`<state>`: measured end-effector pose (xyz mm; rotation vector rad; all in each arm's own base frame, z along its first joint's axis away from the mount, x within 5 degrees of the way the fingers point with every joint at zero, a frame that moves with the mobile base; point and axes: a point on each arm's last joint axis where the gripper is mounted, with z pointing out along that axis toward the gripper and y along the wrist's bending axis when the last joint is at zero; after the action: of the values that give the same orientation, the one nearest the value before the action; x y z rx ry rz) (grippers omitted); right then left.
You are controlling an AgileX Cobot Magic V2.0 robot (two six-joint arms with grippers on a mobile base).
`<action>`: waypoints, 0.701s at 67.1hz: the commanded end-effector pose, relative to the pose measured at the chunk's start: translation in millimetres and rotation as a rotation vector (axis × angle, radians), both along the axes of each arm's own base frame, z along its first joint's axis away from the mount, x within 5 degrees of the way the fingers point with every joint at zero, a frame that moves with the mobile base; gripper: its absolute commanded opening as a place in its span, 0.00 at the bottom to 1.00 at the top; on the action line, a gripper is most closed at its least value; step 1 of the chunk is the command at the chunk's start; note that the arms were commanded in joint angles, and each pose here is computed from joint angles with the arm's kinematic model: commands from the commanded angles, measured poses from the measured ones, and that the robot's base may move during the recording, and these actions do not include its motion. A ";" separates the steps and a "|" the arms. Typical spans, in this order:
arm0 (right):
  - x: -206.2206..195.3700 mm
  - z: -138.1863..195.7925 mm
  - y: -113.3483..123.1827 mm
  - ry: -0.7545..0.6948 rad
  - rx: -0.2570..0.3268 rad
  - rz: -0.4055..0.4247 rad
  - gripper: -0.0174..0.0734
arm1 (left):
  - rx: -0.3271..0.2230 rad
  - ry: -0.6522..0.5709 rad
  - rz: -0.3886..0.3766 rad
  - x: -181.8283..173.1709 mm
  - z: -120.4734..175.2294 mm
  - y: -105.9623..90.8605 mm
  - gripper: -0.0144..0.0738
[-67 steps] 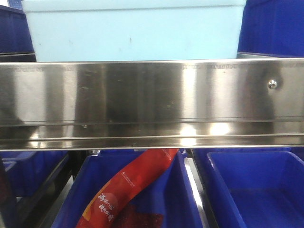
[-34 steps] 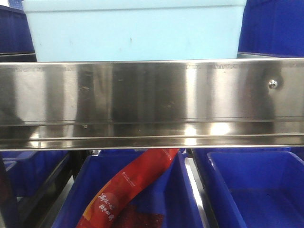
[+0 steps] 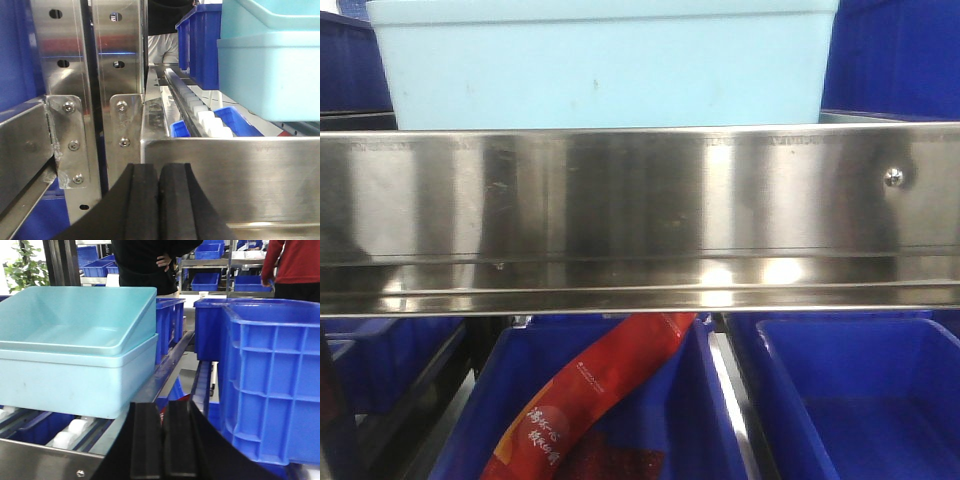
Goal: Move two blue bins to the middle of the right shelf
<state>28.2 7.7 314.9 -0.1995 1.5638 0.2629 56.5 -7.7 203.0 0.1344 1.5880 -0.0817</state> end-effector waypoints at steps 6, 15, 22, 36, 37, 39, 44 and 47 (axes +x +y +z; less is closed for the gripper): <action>3.6 -4.3 -2.4 -0.034 -0.015 -0.097 0.01 | -0.012 -0.028 0.001 -0.5 3.0 0.1 0.04; 10.4 -16.9 -3.0 -0.035 -0.015 -0.191 0.01 | -0.012 -0.028 0.001 -0.5 3.0 0.1 0.04; 16.8 -34.9 -5.3 -0.044 0.002 -0.261 0.01 | -0.012 -0.028 0.001 -0.5 3.0 0.1 0.04; 23.1 -83.8 -7.6 -0.031 0.008 -0.302 0.01 | -0.012 -0.028 0.001 -0.5 3.0 0.1 0.04; 24.3 -88.8 -7.7 -0.023 0.008 -0.303 0.01 | -0.012 -0.028 0.001 -0.5 3.0 0.1 0.04; 25.6 -94.2 -7.9 -0.021 0.007 -0.304 0.01 | -0.012 -0.028 0.001 -0.5 3.0 0.1 0.04; 28.0 -107.6 -8.1 -0.003 0.005 -0.307 0.01 | -0.012 -0.028 0.001 -0.5 3.0 0.1 0.04; 28.3 -107.9 -8.3 -0.017 0.007 -0.308 0.01 | -0.012 -0.028 0.001 -0.5 3.0 0.1 0.04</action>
<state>55.7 0.1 208.0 0.0418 1.6042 0.0315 56.5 -7.7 203.2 0.1343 1.5855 -0.0818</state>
